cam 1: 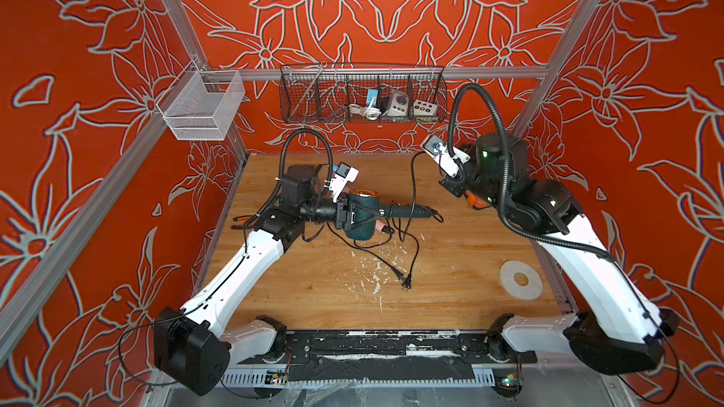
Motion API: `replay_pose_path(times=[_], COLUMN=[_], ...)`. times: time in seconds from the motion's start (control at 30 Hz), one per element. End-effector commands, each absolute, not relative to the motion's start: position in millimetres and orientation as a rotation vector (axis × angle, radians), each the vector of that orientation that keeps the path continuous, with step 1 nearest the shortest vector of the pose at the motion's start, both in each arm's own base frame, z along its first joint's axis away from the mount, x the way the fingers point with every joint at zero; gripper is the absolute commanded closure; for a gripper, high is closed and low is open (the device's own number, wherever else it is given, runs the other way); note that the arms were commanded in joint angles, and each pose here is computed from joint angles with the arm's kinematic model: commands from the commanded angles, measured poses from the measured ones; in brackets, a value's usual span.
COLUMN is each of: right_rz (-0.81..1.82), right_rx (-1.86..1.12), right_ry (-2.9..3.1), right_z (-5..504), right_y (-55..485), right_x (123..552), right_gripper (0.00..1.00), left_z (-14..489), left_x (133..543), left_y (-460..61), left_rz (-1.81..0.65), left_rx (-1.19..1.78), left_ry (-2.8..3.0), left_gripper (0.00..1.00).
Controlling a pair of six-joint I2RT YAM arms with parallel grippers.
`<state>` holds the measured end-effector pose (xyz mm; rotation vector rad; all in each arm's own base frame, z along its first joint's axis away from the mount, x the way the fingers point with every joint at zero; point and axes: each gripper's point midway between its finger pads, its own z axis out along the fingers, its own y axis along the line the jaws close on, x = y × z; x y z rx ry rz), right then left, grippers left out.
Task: Wrap the cord around the hair dryer
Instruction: Wrap the power cord around the hair dryer.
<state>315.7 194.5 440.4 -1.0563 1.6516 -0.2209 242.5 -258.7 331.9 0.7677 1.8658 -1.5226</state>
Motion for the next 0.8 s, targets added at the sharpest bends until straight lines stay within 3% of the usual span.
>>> replay_pose_path(times=[0.0, 0.4, 0.77], right_rz=[-0.157, 0.188, 0.624], right_rx=[-1.093, -1.126, -0.835], right_ry=[1.578, 1.7, 1.854], right_z=[458.5, 402.0, 320.0], right_y=[203.8, 212.4, 191.7], right_x=[320.2, 356.1, 375.1], right_gripper=[1.0, 1.0, 1.0], left_z=[353.7, 393.3, 456.4], left_x=[204.7, 170.4, 161.6], left_y=[-273.9, -306.3, -296.6], left_rz=[-1.629, -1.771, -1.701], left_rx=[0.987, 1.186, 1.16], left_ry=[1.698, 1.43, 1.233], left_gripper=[1.0, 1.0, 1.0])
